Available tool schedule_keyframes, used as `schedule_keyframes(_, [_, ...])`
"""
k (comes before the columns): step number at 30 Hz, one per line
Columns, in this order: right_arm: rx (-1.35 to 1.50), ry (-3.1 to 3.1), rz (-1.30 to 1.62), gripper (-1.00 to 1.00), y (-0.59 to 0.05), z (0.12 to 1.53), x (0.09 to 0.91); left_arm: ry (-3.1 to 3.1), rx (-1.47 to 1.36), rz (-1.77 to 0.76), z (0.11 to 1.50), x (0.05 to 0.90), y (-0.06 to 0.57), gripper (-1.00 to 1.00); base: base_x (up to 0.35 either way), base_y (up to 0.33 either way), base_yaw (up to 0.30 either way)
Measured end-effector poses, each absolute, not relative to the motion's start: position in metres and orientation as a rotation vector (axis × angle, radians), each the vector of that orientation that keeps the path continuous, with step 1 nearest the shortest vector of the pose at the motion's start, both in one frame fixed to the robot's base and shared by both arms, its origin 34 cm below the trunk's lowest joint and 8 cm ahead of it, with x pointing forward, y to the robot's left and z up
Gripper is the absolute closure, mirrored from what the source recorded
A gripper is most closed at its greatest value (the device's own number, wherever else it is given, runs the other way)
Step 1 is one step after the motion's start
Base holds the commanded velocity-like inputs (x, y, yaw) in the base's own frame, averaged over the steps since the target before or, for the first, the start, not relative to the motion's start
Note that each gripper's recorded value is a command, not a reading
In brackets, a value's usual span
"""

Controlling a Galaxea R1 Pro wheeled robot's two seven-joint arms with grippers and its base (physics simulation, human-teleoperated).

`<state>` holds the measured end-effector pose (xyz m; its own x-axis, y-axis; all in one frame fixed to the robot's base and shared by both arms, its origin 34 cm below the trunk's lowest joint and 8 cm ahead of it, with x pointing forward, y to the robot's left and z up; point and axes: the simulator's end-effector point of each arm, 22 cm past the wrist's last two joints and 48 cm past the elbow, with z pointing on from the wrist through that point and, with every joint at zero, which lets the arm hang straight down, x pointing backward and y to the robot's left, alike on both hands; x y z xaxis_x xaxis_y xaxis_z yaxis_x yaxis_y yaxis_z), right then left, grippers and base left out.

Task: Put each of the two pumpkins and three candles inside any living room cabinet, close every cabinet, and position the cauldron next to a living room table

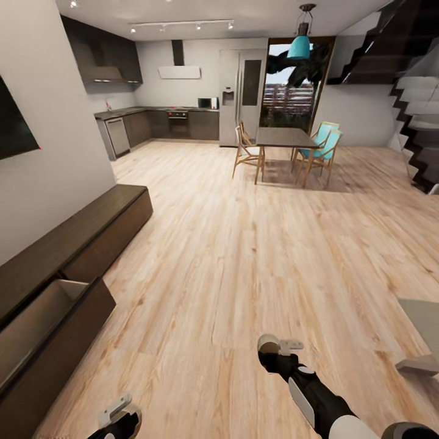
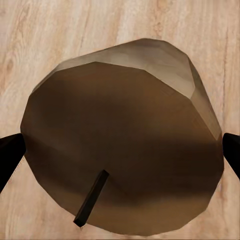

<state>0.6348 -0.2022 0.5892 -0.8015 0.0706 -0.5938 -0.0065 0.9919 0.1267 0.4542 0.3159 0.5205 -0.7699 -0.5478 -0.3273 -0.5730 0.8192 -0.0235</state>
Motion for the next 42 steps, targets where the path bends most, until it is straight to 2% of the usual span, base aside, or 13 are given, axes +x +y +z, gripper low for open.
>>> schedule_keyframes(8, [-0.009, 2.498, 0.174, 1.0, -0.187, 0.589, 0.633, 2.7, -0.85, 0.126, 0.517, 0.446, 0.318, 1.0, 0.153, -0.109, 0.272])
schedule_keyframes(42, [-0.029, 2.489, 0.178, 1.0, -0.182, 0.624, 0.634, 2.699, -0.873, 0.1, 0.547, 0.445, 0.308, 1.0, 0.003, -0.002, 0.272])
